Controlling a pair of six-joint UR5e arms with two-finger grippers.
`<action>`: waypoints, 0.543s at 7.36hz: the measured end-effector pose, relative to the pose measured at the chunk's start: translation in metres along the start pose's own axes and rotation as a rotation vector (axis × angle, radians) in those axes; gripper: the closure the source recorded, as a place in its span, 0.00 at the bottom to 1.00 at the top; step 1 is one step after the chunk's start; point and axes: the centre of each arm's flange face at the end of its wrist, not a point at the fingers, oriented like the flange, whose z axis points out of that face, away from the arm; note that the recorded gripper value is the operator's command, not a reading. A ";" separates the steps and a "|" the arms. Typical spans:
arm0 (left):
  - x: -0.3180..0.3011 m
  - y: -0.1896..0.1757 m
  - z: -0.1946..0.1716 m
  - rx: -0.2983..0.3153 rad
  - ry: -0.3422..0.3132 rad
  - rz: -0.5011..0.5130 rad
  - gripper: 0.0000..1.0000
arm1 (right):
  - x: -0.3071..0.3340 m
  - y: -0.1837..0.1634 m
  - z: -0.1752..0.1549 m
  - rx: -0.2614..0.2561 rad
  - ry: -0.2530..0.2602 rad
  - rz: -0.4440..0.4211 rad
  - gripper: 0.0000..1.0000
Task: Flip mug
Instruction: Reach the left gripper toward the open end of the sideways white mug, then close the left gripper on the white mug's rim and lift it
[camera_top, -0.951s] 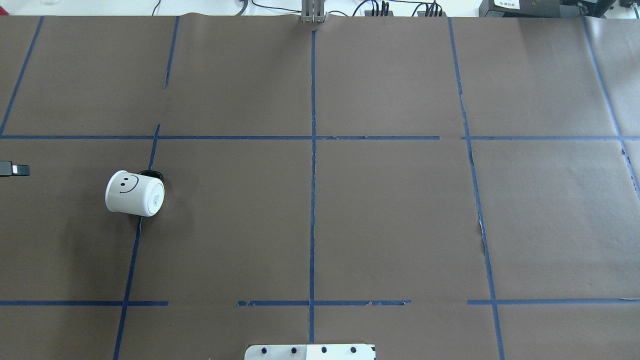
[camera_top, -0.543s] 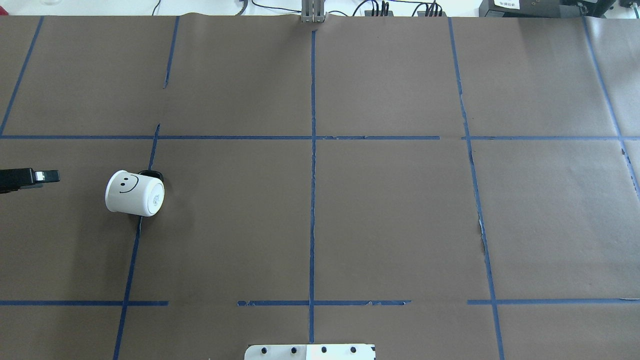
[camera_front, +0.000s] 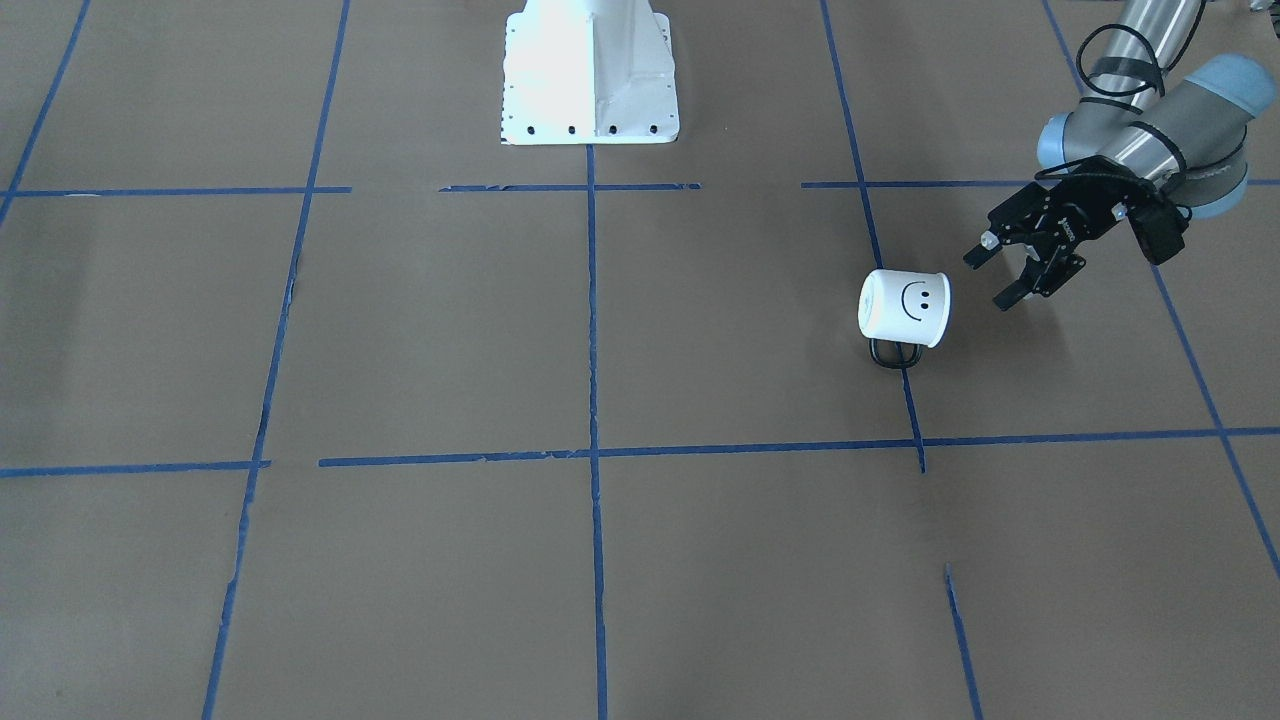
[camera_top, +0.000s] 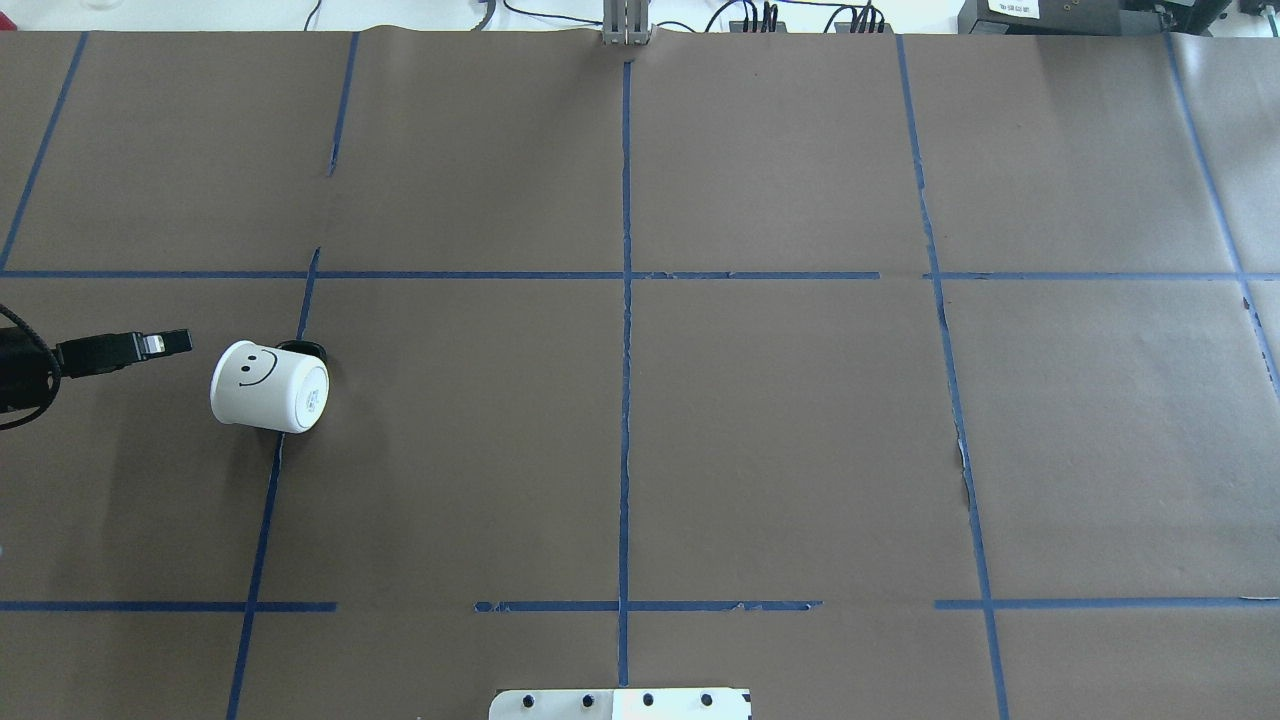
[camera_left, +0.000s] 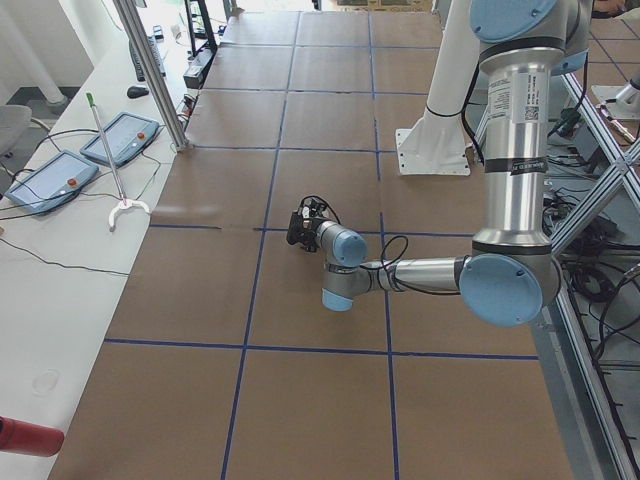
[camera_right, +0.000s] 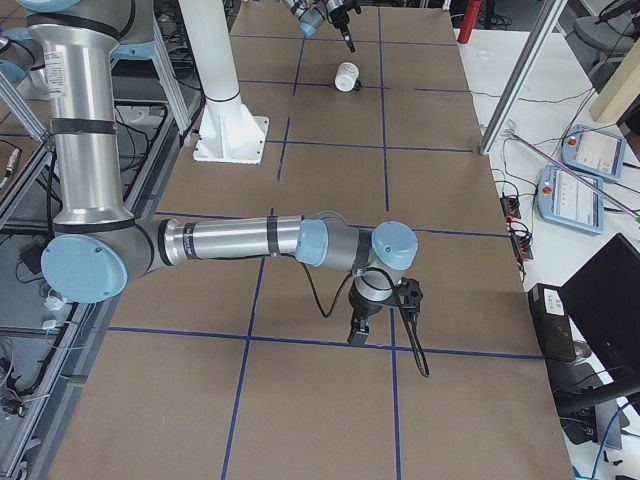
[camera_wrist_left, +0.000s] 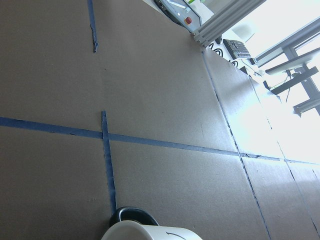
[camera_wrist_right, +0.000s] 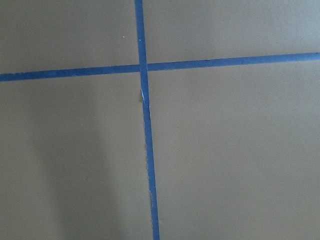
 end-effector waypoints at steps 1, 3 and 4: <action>-0.004 0.013 0.013 -0.005 0.040 0.004 0.00 | 0.000 0.000 0.000 0.000 0.000 0.000 0.00; -0.005 0.032 0.035 -0.025 0.115 -0.005 0.16 | 0.000 0.000 0.000 0.000 0.000 0.000 0.00; -0.002 0.038 0.040 -0.036 0.140 -0.016 0.50 | 0.000 0.000 0.001 -0.001 0.000 0.001 0.00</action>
